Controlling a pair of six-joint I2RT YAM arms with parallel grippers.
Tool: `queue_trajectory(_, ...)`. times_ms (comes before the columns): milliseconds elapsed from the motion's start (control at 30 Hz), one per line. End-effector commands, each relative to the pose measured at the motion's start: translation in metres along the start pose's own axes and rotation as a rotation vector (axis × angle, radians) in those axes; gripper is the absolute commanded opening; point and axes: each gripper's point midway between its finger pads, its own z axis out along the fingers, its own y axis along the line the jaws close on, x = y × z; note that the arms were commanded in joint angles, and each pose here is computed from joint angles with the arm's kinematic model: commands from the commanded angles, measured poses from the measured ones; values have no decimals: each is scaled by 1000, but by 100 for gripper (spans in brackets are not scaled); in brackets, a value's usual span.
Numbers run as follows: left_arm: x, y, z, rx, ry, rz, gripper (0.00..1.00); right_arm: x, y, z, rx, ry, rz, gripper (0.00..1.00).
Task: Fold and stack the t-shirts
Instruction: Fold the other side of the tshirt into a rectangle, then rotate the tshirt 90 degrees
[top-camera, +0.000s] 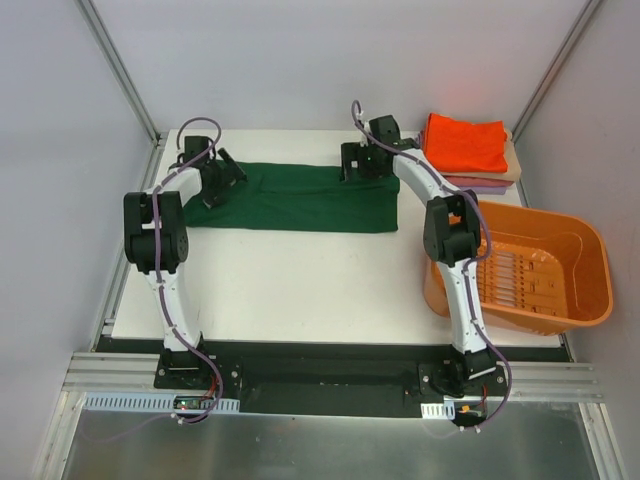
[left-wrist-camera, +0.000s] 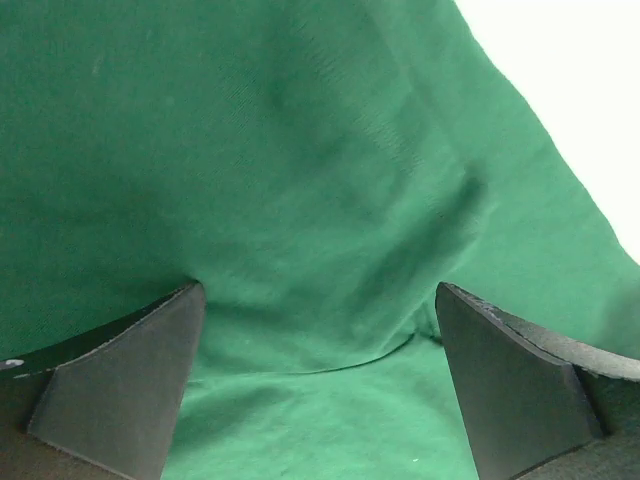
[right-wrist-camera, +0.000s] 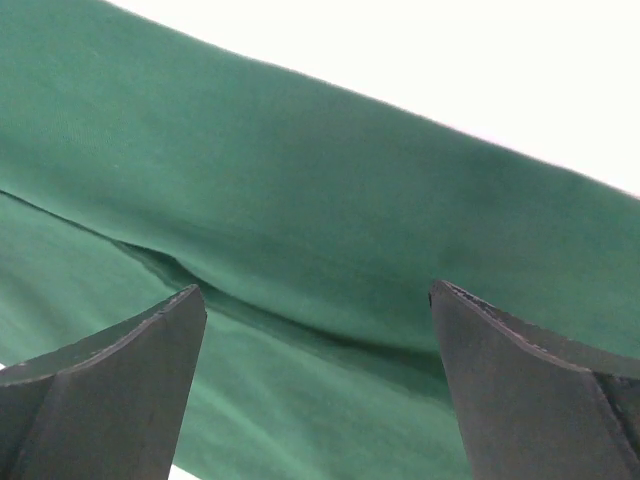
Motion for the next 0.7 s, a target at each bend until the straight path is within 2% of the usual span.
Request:
queue_trajectory(0, -27, -6, 19, -6, -55, -69, 99, 13, 12, 9, -76, 66, 70, 96)
queue_trajectory(100, -46, -3, 33, -21, -79, -100, 99, 42, 17, -5, -80, 132, 142, 96)
queue_trajectory(300, -61, -57, 60, 168, -22, -83, 99, 125, 58, -53, -174, 252, 219, 96)
queue_trajectory(467, -54, -106, 90, 316, 30, -43, 99, 204, 123, -95, -225, 354, 128, 96)
queue_trajectory(500, -35, -128, 98, 350, 55, -8, 99, 221, 137, -102, -234, 378, 101, 96)
queue_trajectory(600, -24, -162, 113, 405, 34, 6, 99, 262, 180, -120, -293, 444, 42, 96)
queue_trajectory(667, -14, -188, 120, 503, 23, 13, 99, 281, 211, -129, -365, 479, 7, 96)
